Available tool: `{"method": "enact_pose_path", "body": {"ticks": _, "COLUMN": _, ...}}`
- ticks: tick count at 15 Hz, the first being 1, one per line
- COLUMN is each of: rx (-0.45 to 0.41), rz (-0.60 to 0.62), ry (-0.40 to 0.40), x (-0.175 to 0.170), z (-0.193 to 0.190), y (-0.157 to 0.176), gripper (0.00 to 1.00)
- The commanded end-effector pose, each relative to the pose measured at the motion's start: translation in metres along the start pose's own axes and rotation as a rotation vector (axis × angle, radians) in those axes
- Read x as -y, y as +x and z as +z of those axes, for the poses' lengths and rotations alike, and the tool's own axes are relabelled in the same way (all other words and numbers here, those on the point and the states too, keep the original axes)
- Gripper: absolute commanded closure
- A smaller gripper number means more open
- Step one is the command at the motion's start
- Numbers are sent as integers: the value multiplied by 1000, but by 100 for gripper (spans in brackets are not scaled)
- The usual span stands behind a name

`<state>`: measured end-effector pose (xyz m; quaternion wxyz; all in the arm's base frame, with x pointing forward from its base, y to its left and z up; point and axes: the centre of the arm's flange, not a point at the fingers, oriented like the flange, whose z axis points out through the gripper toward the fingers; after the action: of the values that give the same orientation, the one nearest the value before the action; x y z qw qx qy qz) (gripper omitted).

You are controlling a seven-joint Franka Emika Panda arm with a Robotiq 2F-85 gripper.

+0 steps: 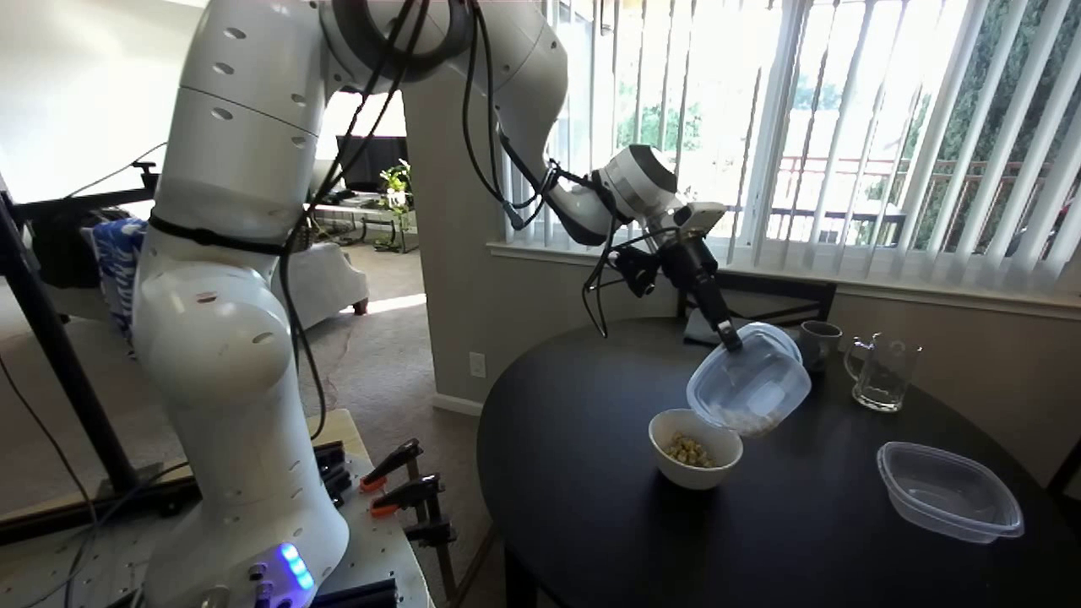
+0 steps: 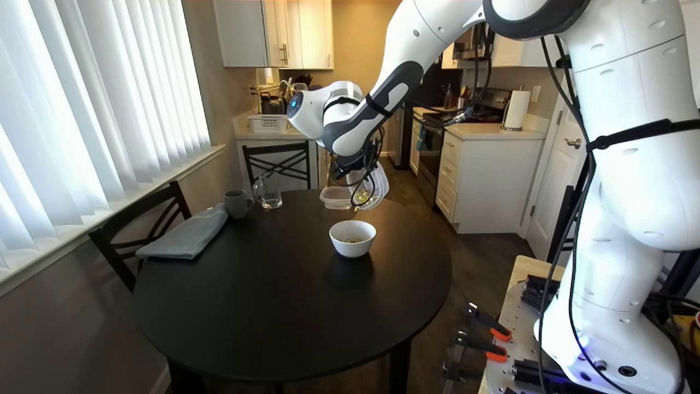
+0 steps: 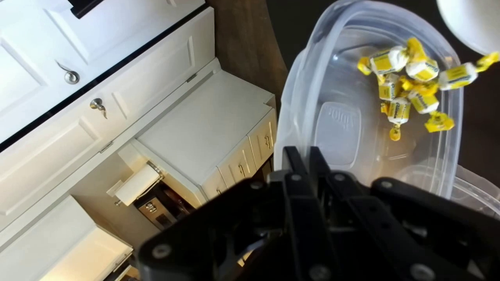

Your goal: Pour out the contents from the left bowl to the right bowl

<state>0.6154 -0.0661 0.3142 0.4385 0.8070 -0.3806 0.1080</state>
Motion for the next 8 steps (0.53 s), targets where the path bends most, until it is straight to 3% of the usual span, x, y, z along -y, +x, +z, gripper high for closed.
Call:
{"method": "enact_pose_path", "body": {"ticks": 1, "rx": -34, "rz": 16, "ry": -29, "x": 0, "z": -2, "y": 1, "gripper": 98}}
{"method": "enact_pose_path", "body": {"ticks": 8, "rx": -76, "rz": -7, "ry": -93, "x": 2, "z": 0, "y": -6, "gripper": 98}}
